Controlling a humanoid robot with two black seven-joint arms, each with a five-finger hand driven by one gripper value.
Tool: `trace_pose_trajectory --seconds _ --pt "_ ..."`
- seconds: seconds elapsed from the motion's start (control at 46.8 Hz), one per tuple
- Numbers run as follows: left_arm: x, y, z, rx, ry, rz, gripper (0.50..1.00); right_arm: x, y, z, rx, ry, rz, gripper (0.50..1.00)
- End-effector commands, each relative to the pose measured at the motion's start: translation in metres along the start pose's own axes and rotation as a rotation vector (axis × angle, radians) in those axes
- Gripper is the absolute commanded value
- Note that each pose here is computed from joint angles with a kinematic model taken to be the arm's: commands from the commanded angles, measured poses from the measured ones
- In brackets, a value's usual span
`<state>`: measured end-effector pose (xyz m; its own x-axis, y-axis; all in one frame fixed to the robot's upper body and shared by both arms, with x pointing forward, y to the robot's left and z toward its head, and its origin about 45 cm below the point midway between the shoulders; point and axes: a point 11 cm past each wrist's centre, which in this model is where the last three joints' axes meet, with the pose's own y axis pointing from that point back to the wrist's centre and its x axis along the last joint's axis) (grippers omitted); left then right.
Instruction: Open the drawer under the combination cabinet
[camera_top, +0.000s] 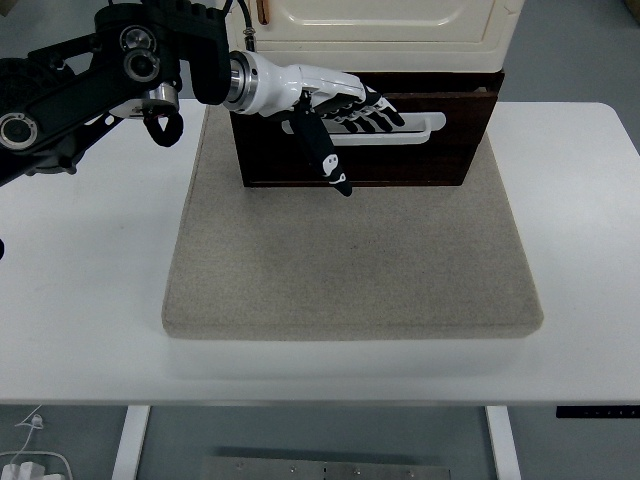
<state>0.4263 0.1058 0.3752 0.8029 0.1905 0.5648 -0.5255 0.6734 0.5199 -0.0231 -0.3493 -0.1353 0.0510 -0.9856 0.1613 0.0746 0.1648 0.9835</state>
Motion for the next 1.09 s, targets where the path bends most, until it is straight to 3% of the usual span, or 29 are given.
trace_pose_trajectory --seconds 0.0,1.068 --pt "-0.001 0.000 0.001 -0.002 -0.004 -0.005 1.000 0.000 0.000 0.000 0.000 0.000 0.000 0.928" --pt "0.003 0.000 -0.005 0.012 0.021 0.031 1.000 0.000 0.000 0.000 0.000 0.000 0.000 0.928"
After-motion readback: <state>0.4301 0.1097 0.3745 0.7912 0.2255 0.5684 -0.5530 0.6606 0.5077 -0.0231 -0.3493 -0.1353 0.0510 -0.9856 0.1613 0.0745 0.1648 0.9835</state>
